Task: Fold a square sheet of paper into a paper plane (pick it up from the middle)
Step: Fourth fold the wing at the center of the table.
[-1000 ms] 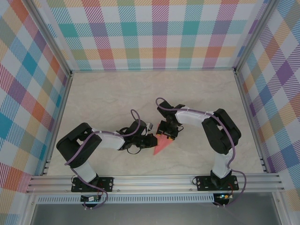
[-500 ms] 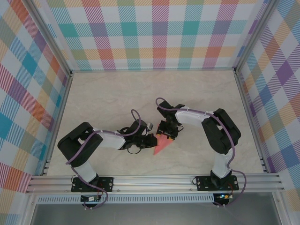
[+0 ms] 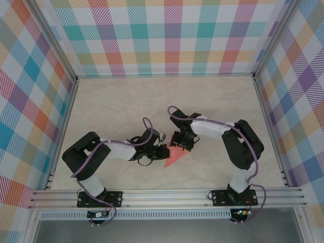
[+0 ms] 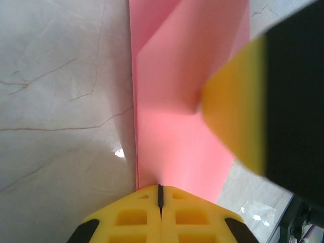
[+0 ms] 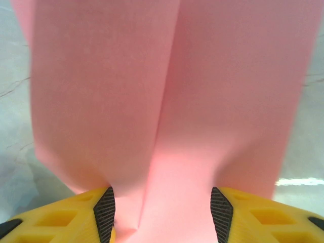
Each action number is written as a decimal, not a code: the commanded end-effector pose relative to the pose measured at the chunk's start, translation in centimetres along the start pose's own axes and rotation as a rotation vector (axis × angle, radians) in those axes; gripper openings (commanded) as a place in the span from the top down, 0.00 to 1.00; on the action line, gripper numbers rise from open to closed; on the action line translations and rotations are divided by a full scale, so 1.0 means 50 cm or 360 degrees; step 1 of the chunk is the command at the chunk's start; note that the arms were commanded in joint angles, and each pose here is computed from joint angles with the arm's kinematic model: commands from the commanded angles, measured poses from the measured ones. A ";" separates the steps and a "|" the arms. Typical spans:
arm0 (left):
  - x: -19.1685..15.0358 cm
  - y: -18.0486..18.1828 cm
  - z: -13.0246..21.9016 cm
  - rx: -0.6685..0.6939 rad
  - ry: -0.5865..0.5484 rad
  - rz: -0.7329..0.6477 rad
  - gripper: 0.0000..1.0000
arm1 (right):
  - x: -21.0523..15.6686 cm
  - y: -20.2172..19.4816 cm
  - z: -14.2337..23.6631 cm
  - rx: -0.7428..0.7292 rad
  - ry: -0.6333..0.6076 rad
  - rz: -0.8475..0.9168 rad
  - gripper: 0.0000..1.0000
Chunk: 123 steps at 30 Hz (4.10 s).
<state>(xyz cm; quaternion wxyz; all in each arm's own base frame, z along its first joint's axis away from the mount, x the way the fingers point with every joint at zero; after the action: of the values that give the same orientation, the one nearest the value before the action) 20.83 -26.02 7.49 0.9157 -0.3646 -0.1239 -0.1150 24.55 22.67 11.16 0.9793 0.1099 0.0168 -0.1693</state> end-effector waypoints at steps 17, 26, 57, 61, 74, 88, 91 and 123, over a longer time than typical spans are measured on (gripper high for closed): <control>-0.065 0.076 -0.013 0.0290 0.0259 0.0137 1.00 | -0.032 0.006 0.036 0.0730 -0.0084 0.0450 0.97; -0.065 0.079 -0.017 0.0316 0.0284 0.0159 1.00 | -0.027 0.009 -0.028 0.0712 0.0023 0.0480 0.98; -0.077 0.074 -0.004 0.0324 0.0399 0.0091 1.00 | 0.117 -0.059 0.024 0.0886 -0.0183 0.0303 0.97; -0.069 0.066 0.001 0.0314 0.0384 0.0039 1.00 | 0.085 -0.040 0.038 0.0936 -0.0172 0.0348 0.96; -0.074 0.071 0.004 0.0354 0.0411 0.0055 1.00 | 0.077 -0.022 -0.061 0.0762 -0.0042 0.0362 0.97; -0.077 0.072 0.005 0.0358 0.0419 0.0049 1.00 | 0.200 -0.081 0.002 0.0708 -0.0291 0.0149 0.97; -0.075 0.071 0.003 0.0354 0.0414 0.0046 1.00 | 0.182 -0.076 0.034 0.0785 -0.0308 0.0164 0.96; 0.033 -0.039 0.100 0.0223 0.0018 -0.0049 0.91 | 0.047 -0.058 -0.097 0.0513 0.0018 0.0157 0.97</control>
<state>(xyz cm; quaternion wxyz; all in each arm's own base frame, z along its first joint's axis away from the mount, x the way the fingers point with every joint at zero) 20.41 -24.40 10.57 0.9384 -0.3003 -0.1064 -0.1339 26.33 21.50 7.72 0.9391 0.3282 -0.0236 -0.0995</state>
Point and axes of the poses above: each hand's point on the last joint's axis, 136 mm out from that joint toward the fingers, its own z axis back along the fingers, its own y axis along the line the jaws close on, x = y × z, the point moved 8 cm from there along z, back along the fingers, and after that the axes turned 8 degrees about -z, right-handed, at the moved point
